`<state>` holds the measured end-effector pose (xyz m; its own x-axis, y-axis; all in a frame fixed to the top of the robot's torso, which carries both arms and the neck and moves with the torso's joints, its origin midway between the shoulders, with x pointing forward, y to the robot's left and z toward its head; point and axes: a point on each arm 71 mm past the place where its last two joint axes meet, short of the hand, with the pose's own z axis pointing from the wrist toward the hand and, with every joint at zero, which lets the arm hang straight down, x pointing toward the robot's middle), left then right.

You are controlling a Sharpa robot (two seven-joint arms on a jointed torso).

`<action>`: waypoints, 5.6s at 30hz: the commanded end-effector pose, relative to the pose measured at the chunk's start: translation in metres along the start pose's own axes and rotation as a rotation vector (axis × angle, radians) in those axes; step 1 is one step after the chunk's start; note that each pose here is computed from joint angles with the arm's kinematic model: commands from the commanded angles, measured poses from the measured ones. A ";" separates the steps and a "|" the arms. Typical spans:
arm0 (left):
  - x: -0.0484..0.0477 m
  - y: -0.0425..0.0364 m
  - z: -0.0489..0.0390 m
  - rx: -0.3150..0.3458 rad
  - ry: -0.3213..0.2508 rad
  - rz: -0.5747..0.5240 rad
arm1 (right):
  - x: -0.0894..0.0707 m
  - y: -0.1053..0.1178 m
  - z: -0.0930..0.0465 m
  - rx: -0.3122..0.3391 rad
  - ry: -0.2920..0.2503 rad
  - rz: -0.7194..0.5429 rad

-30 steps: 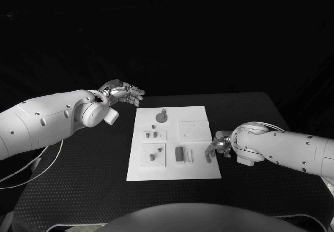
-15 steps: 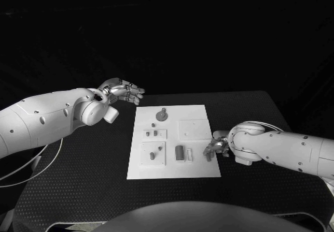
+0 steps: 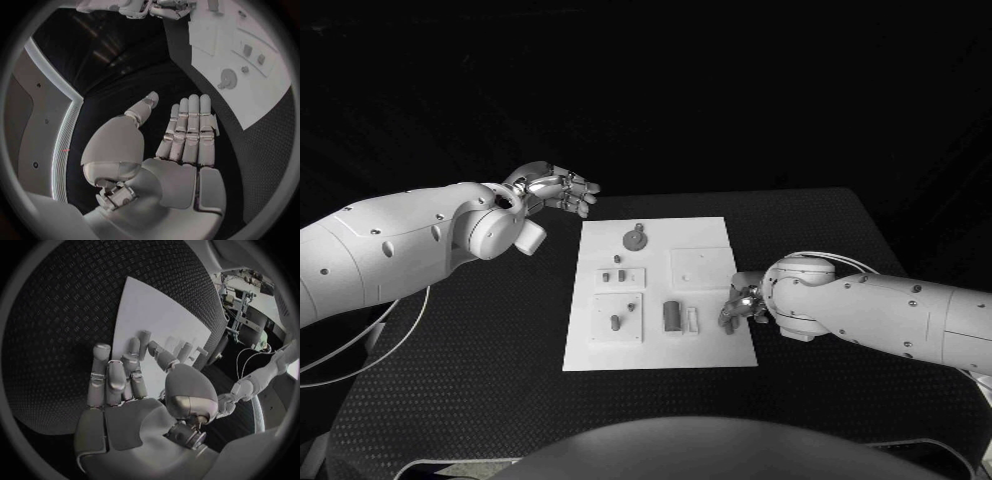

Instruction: Assemble the parts on the task board

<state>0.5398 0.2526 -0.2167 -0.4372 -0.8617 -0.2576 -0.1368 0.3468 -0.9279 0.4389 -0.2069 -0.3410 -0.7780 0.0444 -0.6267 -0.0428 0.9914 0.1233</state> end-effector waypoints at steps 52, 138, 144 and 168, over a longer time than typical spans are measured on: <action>0.0027 -0.0014 -0.0004 0.004 0.023 -0.001 | -0.004 0.021 -0.012 -0.130 0.054 0.404; 0.0042 -0.0017 0.0009 0.001 0.029 0.001 | 0.008 0.043 0.011 -0.100 0.098 0.316; 0.0043 -0.0015 0.0008 -0.001 0.030 0.001 | 0.009 0.044 0.011 -0.104 0.102 0.314; 0.0037 -0.0012 0.0004 -0.001 0.030 0.001 | 0.009 0.044 0.007 -0.125 0.072 0.305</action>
<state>0.5390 0.2510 -0.2177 -0.4506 -0.8557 -0.2542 -0.1457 0.3515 -0.9248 0.4364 -0.1688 -0.3469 -0.8008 0.3376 -0.4947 0.1575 0.9156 0.3699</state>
